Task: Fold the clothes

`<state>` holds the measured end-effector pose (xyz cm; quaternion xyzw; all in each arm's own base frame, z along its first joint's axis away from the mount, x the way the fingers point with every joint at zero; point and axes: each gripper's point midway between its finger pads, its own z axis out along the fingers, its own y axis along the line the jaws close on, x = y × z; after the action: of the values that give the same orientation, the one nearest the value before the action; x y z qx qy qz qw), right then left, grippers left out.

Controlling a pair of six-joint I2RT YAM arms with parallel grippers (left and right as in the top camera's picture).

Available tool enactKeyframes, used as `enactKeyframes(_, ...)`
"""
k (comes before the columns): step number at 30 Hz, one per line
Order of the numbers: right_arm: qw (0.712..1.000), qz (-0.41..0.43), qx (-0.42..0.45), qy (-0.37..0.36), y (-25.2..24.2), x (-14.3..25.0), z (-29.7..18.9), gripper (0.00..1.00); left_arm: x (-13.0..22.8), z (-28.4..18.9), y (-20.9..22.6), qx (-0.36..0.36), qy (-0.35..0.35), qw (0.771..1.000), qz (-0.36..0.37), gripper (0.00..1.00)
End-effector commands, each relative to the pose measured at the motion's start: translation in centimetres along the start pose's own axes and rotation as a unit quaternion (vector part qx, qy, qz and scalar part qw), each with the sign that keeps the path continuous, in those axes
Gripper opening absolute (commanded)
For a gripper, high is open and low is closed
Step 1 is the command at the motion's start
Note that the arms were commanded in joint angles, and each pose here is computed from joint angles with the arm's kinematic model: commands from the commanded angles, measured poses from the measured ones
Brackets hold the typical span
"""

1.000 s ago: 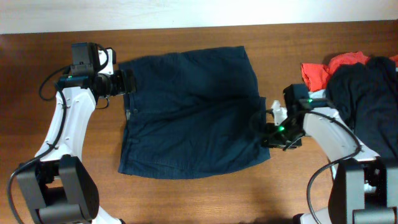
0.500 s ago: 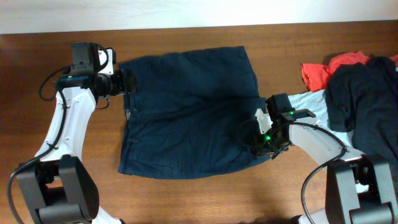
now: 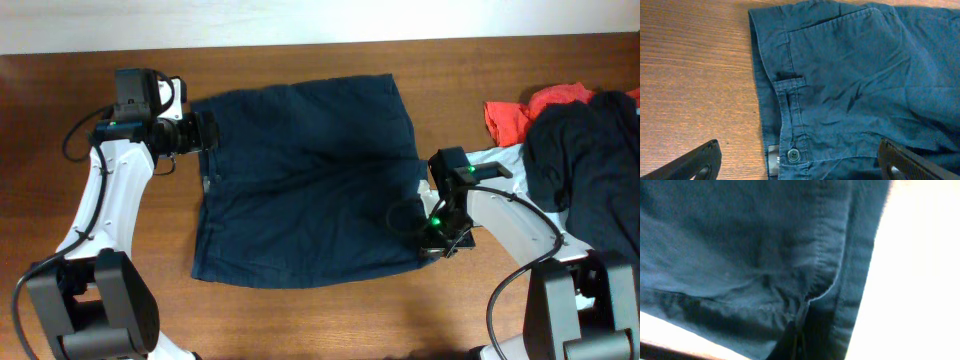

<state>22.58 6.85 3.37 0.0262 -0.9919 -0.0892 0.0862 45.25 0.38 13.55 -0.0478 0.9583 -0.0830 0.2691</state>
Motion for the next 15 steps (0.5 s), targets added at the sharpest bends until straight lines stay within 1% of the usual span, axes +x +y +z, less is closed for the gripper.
enactKeyframes(1, 0.996, 0.071, 0.062, 0.009, -1.9, 0.7, -0.5, 0.04, -0.9, -0.8, -0.3, 0.004, -0.014, 1.000, 0.002, 0.99)
enactKeyframes(6, 0.989, 0.125, 0.073, 0.026, -2.4, 2.0, 0.4, 0.04, -0.9, -0.8, -0.3, 0.004, -0.014, 1.000, 0.002, 0.99)
enactKeyframes(15, 0.989, 0.126, 0.068, 0.029, -2.5, 2.5, 1.5, 0.04, -0.9, -0.8, -0.3, 0.004, -0.014, 1.000, 0.002, 0.99)
